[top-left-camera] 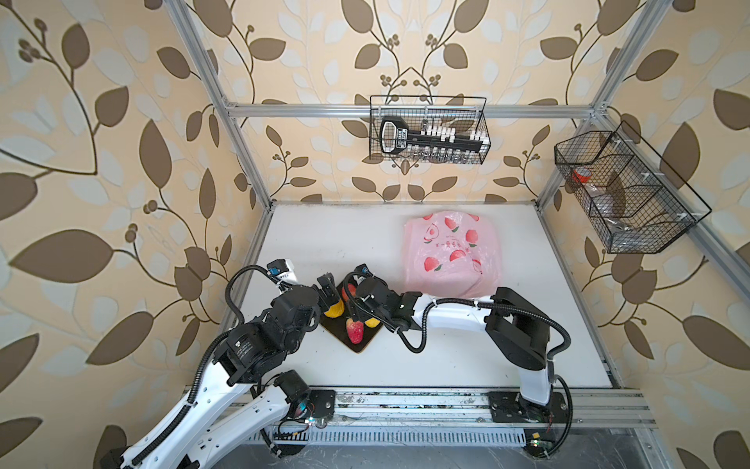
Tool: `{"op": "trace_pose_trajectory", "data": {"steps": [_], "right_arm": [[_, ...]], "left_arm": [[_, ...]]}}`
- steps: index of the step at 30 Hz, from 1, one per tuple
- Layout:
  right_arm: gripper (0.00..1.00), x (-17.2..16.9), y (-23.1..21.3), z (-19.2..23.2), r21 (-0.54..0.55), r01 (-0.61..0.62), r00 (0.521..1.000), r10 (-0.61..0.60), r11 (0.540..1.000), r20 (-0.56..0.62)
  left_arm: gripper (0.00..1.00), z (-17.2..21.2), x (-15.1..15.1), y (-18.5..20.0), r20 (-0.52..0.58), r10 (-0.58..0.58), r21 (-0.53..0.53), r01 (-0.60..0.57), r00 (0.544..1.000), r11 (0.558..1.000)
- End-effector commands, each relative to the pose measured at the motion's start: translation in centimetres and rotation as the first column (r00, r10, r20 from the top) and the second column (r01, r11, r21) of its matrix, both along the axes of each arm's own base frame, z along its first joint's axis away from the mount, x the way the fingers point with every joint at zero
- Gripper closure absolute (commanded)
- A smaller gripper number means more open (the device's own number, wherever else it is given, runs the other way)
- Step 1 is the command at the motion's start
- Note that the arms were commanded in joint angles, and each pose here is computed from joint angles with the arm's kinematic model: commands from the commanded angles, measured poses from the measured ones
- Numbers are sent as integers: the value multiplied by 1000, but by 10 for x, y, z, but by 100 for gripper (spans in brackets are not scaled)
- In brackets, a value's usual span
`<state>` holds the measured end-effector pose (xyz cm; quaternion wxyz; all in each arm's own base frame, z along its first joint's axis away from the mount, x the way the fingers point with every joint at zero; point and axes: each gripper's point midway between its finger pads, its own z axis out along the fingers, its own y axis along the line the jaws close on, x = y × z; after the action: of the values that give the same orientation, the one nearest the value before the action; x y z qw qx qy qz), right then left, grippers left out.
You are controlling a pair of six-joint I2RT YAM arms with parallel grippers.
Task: Take the fake fruits out of the plastic bag
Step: 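Carry the apple to the dark mat and lower it with the right gripper, then release the apple on the mat and move the right gripper back over the bag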
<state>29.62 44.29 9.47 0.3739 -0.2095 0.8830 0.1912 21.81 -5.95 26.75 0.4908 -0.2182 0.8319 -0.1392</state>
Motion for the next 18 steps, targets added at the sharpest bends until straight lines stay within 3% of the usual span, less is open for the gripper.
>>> {"op": "trace_pose_trajectory", "data": {"steps": [1,7,11,16,18], "right_arm": [[15,1,-5,56,72,3,998,-8,997,66],[13,-11,-50,96,102,26,995,-36,994,97],[14,-16,-108,106,116,107,989,-118,988,94],[17,-15,-203,100,119,280,955,-289,953,63],[19,-17,-243,94,118,359,929,-366,926,44]], "left_arm": [[1,8,7,-2,25,4,5,-4,1000,1000],[1,13,15,-19,24,-67,24,66,997,998],[3,18,24,-55,30,-239,32,238,971,971],[10,21,29,-123,39,-514,27,513,857,858],[10,20,24,-156,32,-621,103,616,783,781]]}}
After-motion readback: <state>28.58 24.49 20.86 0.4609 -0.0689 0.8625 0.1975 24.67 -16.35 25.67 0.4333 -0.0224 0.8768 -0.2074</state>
